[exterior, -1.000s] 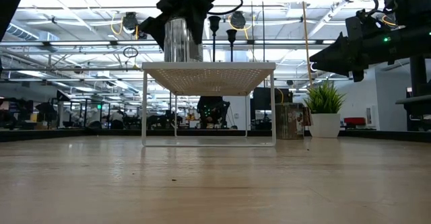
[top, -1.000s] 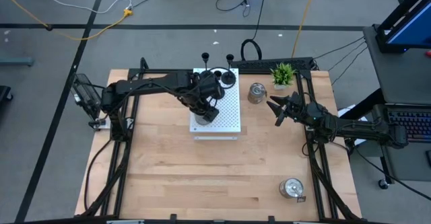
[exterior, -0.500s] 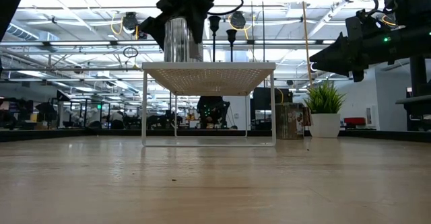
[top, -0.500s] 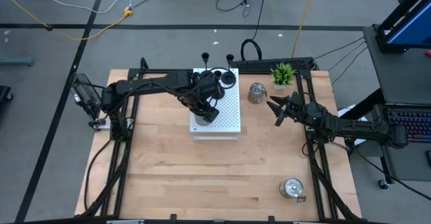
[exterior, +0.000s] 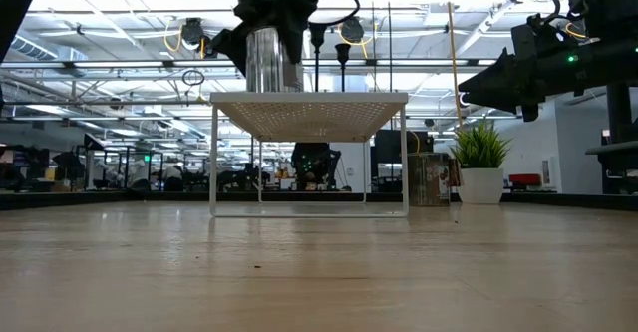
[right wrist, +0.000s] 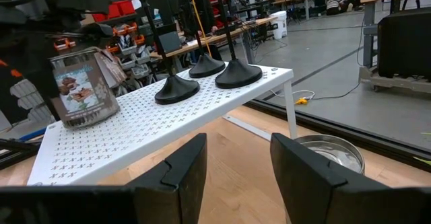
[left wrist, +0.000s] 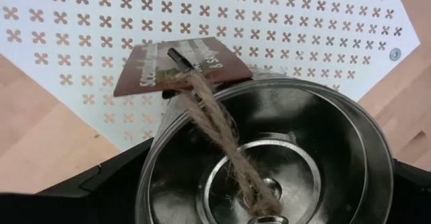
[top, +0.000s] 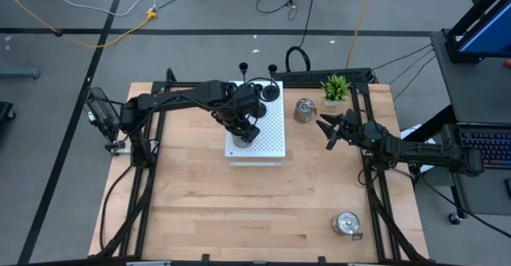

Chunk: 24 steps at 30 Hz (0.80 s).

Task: Pick & Place candle stick holders
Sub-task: Put the top left brown scented candle on the shelf

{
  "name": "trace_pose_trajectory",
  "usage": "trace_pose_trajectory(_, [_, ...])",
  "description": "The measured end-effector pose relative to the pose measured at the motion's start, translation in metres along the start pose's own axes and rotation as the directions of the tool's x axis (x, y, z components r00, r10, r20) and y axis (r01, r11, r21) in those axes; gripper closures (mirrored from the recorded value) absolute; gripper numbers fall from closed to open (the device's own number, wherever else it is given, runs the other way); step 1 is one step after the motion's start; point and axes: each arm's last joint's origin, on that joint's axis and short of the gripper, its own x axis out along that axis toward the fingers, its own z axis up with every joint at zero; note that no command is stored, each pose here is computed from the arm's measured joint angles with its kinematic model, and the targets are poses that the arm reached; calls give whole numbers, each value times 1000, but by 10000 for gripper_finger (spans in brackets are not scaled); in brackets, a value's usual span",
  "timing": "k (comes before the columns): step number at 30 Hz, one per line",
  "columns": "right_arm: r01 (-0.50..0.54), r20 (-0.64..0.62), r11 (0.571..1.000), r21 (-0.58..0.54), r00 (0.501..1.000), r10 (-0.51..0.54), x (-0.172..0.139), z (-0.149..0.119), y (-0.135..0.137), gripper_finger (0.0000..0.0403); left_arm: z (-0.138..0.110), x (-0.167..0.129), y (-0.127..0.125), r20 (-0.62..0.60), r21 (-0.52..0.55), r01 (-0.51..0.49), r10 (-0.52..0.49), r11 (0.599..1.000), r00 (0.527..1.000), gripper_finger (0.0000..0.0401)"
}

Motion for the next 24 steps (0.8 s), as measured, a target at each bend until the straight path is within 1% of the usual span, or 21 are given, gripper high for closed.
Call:
trace_pose_trajectory(7, [0,0,1000,0,1000,0,0,0,0,248,0,0,0,7,26,-10,10,1000,1000,4])
trace_pose_trajectory(12, [0,0,1000,0,1000,0,0,0,0,248,-1,0,-1,41,31,-56,54,998,998,4])
trace_pose_trajectory(16, [0,0,1000,0,1000,0,0,0,0,248,-2,1,-2,54,37,-71,69,997,996,4])
trace_pose_trajectory(24, [0,0,1000,0,1000,0,0,0,0,248,-3,1,-3,54,37,-72,70,997,996,4])
